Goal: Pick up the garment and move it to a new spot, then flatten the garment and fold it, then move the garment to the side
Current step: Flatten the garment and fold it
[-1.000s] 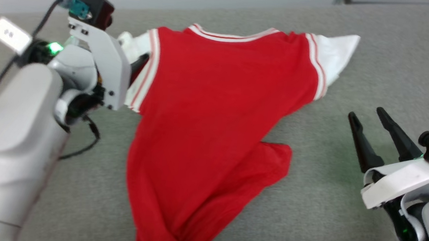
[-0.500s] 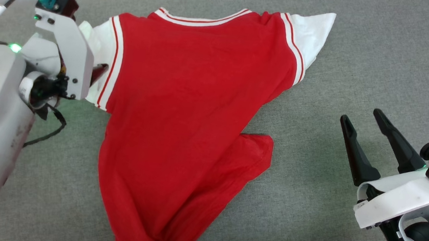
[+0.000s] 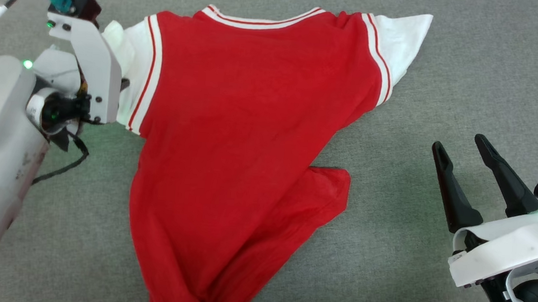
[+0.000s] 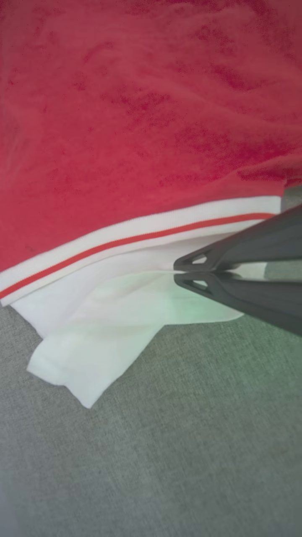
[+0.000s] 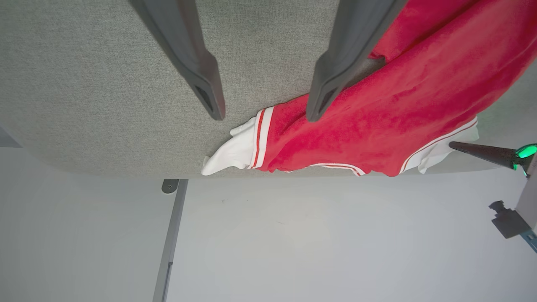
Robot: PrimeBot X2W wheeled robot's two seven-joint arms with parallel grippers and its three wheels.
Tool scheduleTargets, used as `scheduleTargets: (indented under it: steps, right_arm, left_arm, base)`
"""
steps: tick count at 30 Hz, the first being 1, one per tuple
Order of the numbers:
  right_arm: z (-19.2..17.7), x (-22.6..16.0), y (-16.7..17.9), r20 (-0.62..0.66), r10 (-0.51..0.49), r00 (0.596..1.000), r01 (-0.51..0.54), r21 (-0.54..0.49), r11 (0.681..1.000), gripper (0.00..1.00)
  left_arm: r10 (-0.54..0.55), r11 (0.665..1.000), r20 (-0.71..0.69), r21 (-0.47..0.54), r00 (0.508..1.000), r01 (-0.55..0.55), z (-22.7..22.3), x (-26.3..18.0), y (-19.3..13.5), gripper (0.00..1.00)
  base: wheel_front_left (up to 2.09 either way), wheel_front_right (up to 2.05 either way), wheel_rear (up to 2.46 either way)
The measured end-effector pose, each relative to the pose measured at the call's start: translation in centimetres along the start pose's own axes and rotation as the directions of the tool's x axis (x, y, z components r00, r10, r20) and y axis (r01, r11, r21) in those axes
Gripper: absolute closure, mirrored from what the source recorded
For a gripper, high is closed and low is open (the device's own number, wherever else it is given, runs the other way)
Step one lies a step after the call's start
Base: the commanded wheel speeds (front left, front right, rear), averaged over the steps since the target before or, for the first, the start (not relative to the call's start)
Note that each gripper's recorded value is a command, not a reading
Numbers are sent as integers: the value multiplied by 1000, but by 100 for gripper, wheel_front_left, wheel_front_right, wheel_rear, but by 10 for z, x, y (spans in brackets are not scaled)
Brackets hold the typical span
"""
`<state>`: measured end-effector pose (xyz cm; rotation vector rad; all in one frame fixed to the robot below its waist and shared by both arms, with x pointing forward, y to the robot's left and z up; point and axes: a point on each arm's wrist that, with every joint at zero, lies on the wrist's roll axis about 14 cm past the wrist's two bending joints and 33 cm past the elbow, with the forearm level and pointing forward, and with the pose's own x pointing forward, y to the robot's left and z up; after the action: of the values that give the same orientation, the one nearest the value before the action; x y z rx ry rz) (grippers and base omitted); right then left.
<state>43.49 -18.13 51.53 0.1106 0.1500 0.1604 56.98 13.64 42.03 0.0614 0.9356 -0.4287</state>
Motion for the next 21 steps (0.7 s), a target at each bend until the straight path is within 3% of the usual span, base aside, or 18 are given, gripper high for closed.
scheduleTargets:
  steps: [5,10,14,19,21]
  right_arm:
    - [1,3,0,4,-1,1000,1,3,1000,0]
    - [2,4,7,5,15,1000,-15,8,1000,0]
    - [8,7,16,17,44,999,-44,6,999,0]
    - [13,11,28,26,80,996,-80,5,997,0]
    - [13,13,30,25,88,996,-88,4,996,0]
  left_arm:
    - [-5,1000,55,-21,998,6,8,-5,1,100]
    - [49,997,105,-68,993,-42,12,-26,24,100]
    - [99,989,51,-117,994,-93,-19,-38,47,100]
    - [104,981,6,-166,995,-102,-50,-43,51,100]
    - [105,979,6,-174,994,-102,-55,-44,51,71]
  base:
    - [0,0,0]
    - [0,0,0]
    - [0,0,0]
    - [0,0,0]
    - [0,0,0]
